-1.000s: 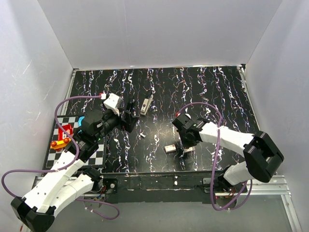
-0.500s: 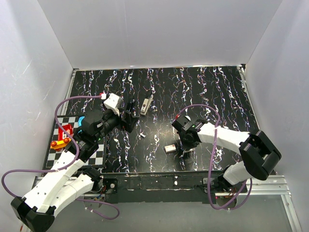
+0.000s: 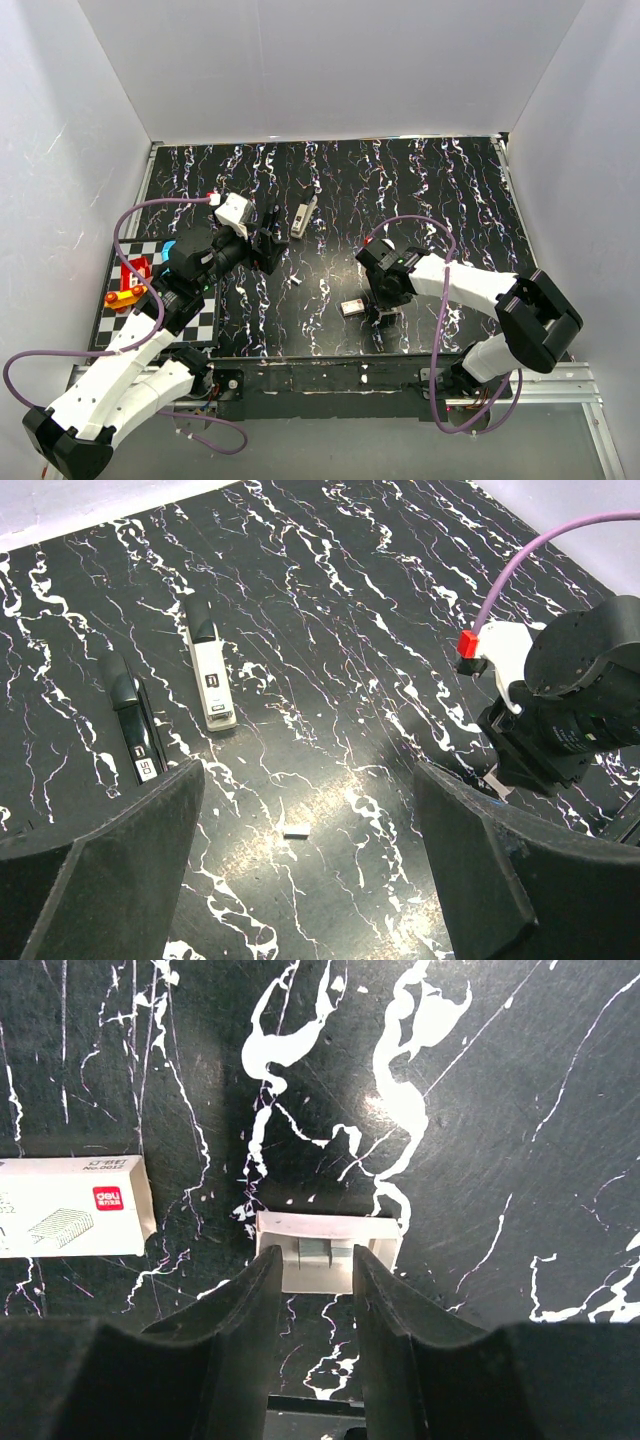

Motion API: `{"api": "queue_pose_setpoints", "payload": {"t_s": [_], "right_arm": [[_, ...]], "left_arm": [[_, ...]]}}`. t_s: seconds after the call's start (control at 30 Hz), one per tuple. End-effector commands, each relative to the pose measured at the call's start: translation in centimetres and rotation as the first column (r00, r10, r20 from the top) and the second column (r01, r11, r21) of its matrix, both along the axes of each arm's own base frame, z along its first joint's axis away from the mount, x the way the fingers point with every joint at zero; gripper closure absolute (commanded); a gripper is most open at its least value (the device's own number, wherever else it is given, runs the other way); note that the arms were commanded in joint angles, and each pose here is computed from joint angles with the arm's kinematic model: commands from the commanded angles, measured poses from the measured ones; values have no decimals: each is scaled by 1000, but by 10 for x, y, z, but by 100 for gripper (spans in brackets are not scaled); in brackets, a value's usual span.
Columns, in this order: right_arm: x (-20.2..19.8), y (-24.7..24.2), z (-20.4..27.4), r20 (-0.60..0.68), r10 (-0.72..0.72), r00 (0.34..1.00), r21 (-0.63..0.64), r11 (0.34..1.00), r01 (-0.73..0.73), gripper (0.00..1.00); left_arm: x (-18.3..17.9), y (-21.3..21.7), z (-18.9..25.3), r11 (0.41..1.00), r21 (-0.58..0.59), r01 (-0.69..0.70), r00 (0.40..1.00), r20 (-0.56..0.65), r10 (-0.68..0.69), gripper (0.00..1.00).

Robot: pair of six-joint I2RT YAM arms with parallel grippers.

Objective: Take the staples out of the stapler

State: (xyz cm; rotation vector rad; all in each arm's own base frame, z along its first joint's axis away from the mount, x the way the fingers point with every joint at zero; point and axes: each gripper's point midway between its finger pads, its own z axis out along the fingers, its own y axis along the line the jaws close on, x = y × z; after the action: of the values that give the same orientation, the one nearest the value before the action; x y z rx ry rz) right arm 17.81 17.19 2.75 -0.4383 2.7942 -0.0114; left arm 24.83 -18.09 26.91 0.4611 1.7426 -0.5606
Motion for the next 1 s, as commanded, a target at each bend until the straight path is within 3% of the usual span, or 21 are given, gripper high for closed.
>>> {"api": "queue_pose_setpoints", "payload": {"t_s": [0.0,0.4,0.6,0.97], "right_arm": [[12,1,21,59,-22,998,13,1000,21,57],[31,31,91,175,56,983,150,985,-83,56],[41,82,99,180,196,964,270,933,-240,56],[57,177,100,182,376,909,311,855,-416,56]], "left_arm": [[0,1,-1,1000,8,0,1000,2,0,15],[1,1,-1,1000,8,0,1000,3,0,15],[1,2,0,1000,9,-3,1000,5,3,15],[0,7,3,1000,5,-26,1000,18,26,15]]}}
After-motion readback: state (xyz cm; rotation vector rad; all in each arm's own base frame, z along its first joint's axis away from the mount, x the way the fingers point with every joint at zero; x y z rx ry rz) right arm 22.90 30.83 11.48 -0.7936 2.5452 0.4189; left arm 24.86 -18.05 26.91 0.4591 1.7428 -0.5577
